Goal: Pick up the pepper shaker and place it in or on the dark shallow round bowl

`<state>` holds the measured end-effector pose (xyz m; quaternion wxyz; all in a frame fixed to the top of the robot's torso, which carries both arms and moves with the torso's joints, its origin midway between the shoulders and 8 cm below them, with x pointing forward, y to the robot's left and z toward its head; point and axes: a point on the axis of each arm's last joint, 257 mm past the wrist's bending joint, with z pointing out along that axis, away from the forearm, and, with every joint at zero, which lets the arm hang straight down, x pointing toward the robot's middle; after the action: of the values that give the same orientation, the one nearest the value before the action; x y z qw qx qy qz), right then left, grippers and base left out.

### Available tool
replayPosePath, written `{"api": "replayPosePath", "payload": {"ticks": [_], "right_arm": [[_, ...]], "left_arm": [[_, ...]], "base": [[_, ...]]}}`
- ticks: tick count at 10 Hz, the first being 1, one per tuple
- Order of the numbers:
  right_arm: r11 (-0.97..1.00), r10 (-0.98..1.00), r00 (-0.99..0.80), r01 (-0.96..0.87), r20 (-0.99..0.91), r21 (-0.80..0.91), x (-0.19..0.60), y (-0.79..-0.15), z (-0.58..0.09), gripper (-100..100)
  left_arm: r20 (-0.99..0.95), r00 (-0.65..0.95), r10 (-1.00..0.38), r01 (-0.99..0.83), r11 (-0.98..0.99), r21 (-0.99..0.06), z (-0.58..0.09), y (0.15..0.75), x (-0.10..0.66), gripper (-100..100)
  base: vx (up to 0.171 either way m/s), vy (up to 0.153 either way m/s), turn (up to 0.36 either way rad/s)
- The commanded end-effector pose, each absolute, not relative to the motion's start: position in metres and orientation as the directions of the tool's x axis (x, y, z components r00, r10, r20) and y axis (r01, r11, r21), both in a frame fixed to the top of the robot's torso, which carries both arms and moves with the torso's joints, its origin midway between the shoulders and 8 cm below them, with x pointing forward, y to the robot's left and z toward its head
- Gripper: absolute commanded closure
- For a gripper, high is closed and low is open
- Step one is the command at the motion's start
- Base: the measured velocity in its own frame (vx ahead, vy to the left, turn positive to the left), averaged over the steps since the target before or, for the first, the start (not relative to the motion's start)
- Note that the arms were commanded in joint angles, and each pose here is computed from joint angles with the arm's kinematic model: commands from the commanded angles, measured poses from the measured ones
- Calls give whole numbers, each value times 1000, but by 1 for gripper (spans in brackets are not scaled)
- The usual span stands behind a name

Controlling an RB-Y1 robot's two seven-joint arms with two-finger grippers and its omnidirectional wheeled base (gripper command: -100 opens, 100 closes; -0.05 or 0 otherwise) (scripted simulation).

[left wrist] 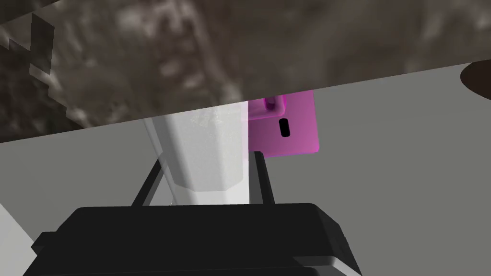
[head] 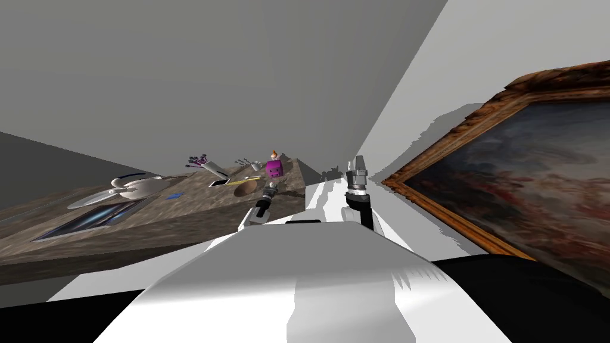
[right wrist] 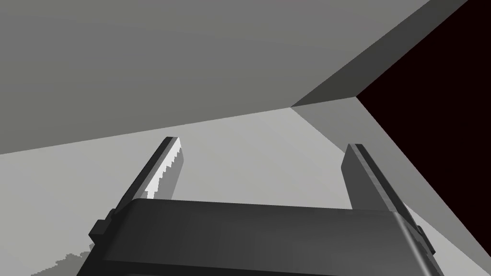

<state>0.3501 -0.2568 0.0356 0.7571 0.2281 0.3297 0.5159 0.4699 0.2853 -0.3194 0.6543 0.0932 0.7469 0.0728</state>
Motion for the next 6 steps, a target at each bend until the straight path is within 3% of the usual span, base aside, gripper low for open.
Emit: {"api": "replayPosePath", "payload": {"ticks": [1,6], "right_arm": [[364,932,250,-631,-264,685,350,-257,36,0],[364,931,250,-631,-264,686,350,-257,36,0]], "left_arm": [[-953,-143,267,70,963,260,-325,282,467,100],[-927,-159,339,131,938,321,-330,270,467,100]], "base": [[-218,163,-181],[-178,147,-122]]}}
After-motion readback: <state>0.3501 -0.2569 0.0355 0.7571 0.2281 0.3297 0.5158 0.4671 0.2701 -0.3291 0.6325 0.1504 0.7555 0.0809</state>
